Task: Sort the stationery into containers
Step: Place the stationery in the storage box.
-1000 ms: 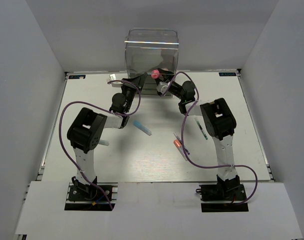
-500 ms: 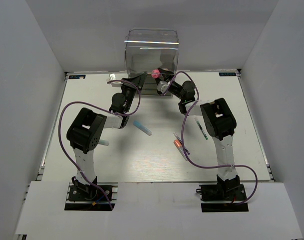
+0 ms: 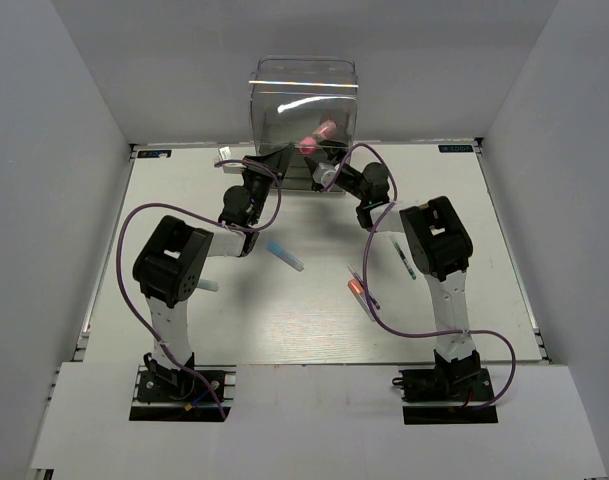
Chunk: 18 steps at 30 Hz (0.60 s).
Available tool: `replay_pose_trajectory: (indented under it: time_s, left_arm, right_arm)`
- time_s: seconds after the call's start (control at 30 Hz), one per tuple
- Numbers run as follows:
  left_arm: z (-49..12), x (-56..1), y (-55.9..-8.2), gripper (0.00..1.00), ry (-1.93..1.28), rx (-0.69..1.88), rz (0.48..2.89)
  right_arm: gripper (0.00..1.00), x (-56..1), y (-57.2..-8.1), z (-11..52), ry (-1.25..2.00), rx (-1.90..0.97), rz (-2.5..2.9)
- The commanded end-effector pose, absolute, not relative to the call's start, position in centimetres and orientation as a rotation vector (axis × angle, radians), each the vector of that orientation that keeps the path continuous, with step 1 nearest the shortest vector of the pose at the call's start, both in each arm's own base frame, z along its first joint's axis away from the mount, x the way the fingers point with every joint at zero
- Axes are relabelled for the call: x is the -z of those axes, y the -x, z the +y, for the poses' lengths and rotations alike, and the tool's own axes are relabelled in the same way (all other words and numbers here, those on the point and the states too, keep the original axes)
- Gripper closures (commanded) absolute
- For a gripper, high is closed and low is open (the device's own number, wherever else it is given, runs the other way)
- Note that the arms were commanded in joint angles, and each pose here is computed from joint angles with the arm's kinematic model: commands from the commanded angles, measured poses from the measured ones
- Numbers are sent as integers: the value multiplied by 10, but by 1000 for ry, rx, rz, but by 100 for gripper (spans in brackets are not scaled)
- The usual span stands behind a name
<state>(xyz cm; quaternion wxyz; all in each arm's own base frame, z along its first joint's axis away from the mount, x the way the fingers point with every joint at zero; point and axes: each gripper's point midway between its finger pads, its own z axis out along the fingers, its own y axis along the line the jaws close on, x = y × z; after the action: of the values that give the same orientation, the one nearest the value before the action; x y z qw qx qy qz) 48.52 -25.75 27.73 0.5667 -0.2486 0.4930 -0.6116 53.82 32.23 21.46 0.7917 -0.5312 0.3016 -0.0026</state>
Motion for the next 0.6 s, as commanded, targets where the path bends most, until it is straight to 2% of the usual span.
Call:
replay_pose_trajectory:
  time_s: [0.0, 0.3, 0.37, 0.4, 0.43, 0.5, 0.53, 0.57]
  left_arm:
    - [-251, -324, -468, 100, 514, 1468, 1050]
    - [-251, -324, -468, 100, 514, 1468, 1050]
    - [-251, -324, -468, 100, 514, 1468, 1050]
    - [-251, -320, -468, 100, 518, 1465, 1059]
    - [-251, -320, -468, 100, 518, 1465, 1059]
    - [-251, -316, -467, 100, 527, 1469, 1067]
    - [-250, -312, -467, 100, 532, 1465, 1078]
    - [-249, -312, -468, 100, 541, 1460, 1073]
  right_arm:
    - [31, -268, -529, 316, 1075, 28, 573]
    - [31, -265, -514, 317, 1086, -7, 557]
    - [41, -269, -504, 314, 1087, -30, 550]
    - [47, -251, -495, 313, 1111, -70, 584]
    - [63, -253, -483, 312, 1123, -86, 579]
    - [81, -224, -464, 308, 1171, -138, 617]
    - [96, -237, -455, 306, 1163, -130, 588]
    - [100, -235, -450, 303, 1165, -131, 592]
